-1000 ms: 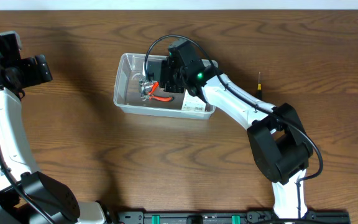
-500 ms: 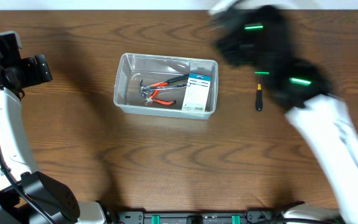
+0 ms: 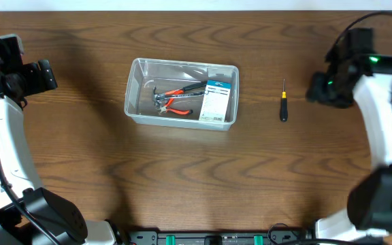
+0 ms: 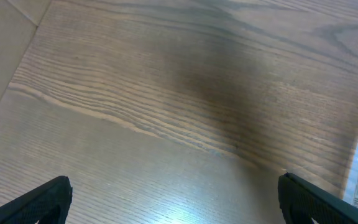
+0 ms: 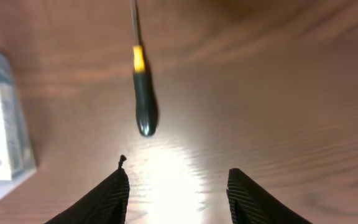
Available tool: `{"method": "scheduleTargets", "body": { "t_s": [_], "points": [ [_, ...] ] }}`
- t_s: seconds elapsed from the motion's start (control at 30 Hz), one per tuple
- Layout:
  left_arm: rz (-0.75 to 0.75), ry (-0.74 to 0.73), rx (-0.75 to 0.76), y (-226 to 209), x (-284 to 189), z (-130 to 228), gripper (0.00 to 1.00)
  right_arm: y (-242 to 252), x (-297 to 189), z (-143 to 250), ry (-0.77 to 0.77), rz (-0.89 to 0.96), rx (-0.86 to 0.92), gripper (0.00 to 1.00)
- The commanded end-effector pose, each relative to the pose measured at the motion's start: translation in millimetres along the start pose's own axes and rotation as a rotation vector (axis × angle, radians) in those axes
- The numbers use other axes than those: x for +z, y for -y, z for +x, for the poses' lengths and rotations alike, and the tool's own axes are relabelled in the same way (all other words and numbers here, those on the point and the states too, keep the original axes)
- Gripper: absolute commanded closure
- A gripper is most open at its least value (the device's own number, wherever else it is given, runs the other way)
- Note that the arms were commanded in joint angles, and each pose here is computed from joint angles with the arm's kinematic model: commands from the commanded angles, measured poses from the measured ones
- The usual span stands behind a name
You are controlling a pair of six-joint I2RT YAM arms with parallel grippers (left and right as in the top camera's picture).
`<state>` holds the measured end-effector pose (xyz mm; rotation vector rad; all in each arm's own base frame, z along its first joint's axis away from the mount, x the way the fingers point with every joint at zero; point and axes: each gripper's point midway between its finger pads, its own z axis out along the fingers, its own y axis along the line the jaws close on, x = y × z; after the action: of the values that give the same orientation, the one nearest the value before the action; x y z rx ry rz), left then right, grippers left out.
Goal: Pack container
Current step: 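Release the wrench and move the right gripper to the screwdriver, then lower the right gripper over the yellow-handled screwdriver and grasp it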
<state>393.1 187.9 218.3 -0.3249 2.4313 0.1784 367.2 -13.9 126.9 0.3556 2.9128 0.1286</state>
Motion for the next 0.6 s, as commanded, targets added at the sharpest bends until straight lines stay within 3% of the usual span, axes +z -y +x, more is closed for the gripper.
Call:
{"method": "scheduleTargets", "body": {
  "t_s": [0.0,0.27,0.57],
  "points": [
    [-0.004,0.0,-0.008,-2.1,1.2,-1.0,0.02,-23.2,22.3,11.0,-0.089,-0.072,0.029,0.49],
    [-0.004,0.0,-0.008,-2.1,1.2,-1.0,0.02,-38.4,84.5,24.3,-0.219,-0.045,-0.03,0.46],
    [-0.004,0.0,-0.008,-2.1,1.2,-1.0,0.02,-33.9,134.1,40.6,-0.323,0.003,-0.039,0.52]
  ]
}}
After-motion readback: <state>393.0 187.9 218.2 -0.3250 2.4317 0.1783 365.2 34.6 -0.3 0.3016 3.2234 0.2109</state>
